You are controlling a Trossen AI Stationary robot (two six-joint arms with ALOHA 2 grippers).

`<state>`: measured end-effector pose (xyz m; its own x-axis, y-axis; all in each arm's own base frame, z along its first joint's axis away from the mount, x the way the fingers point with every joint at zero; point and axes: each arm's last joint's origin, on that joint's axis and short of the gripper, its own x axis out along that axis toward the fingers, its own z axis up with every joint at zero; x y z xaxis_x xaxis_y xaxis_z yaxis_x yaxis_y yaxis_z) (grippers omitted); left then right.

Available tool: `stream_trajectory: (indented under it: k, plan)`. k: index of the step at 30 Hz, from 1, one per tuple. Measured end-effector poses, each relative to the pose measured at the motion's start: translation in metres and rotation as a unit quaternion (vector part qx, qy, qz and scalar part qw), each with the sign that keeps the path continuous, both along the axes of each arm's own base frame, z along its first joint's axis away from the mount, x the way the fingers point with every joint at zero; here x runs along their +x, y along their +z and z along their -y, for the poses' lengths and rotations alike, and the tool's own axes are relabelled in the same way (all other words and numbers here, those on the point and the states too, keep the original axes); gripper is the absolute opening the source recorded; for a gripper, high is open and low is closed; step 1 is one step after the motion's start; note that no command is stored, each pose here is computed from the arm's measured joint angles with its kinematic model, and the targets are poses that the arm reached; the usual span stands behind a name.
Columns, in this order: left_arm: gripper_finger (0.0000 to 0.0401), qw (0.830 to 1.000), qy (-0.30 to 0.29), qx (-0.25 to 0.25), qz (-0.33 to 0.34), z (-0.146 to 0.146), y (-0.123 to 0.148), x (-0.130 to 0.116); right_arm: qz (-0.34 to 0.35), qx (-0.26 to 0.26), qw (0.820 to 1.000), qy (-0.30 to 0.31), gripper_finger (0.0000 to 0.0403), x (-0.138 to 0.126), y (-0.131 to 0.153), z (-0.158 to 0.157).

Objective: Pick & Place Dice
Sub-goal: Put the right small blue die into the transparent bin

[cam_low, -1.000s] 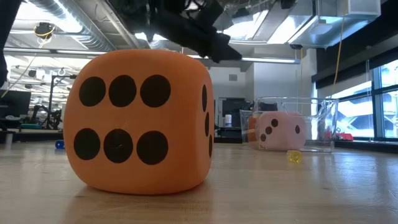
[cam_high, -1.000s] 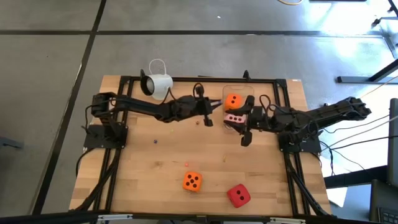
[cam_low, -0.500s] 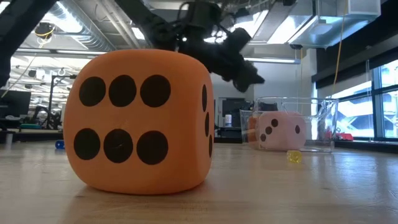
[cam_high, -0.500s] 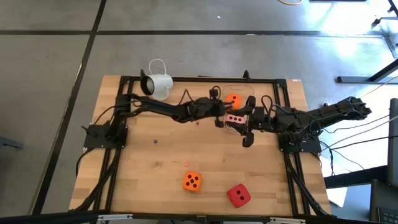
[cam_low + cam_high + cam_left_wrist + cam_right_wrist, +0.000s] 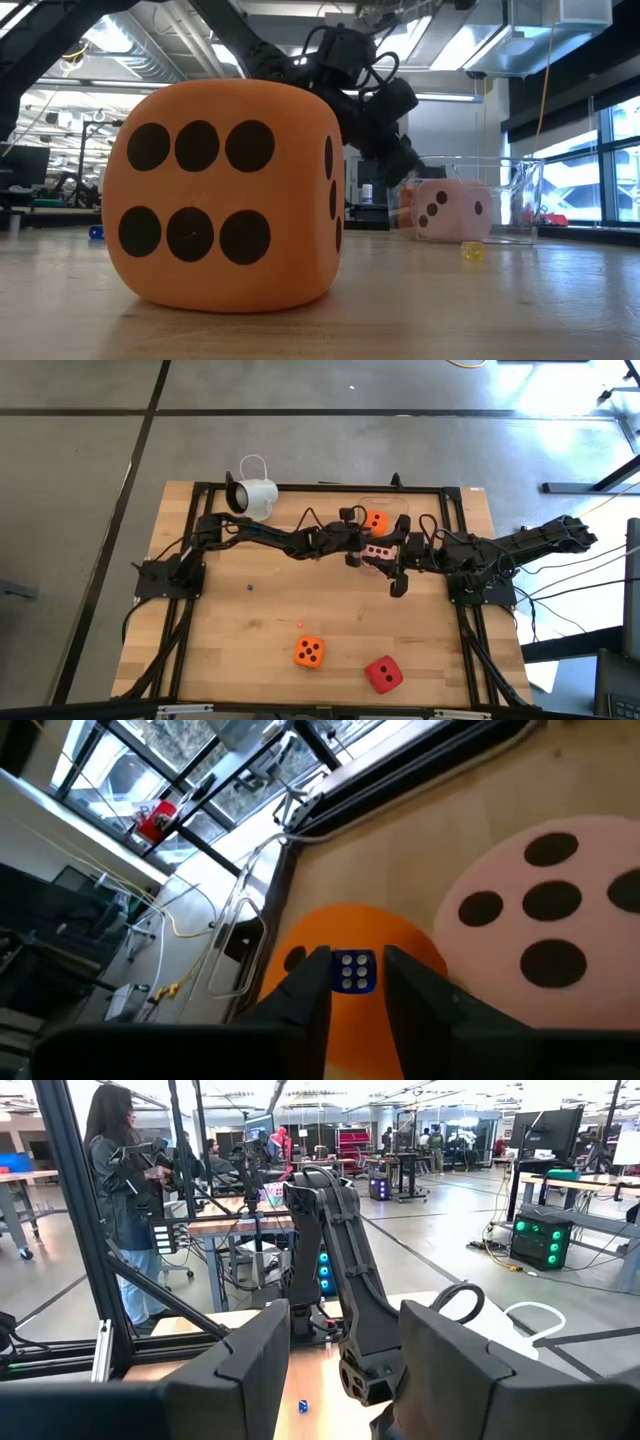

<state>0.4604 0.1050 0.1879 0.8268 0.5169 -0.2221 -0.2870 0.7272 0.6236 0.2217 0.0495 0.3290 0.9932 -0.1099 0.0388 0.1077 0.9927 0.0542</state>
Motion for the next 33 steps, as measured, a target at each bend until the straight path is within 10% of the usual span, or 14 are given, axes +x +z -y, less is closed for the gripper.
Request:
stream_trajectory:
  k: [25,33]
  plan:
    - [0.0152,0.996,-0.006,-0.085,0.031,0.005,-0.003,0.001,-0.001,-0.001,1.0,0.001,0.019,0.0,0.0,0.0]
    - [0.0151,0.998,-0.029,0.03,-0.036,0.018,-0.003,0.003,-0.001,-0.001,1.0,0.001,0.019,0.0,0.0,0.0]
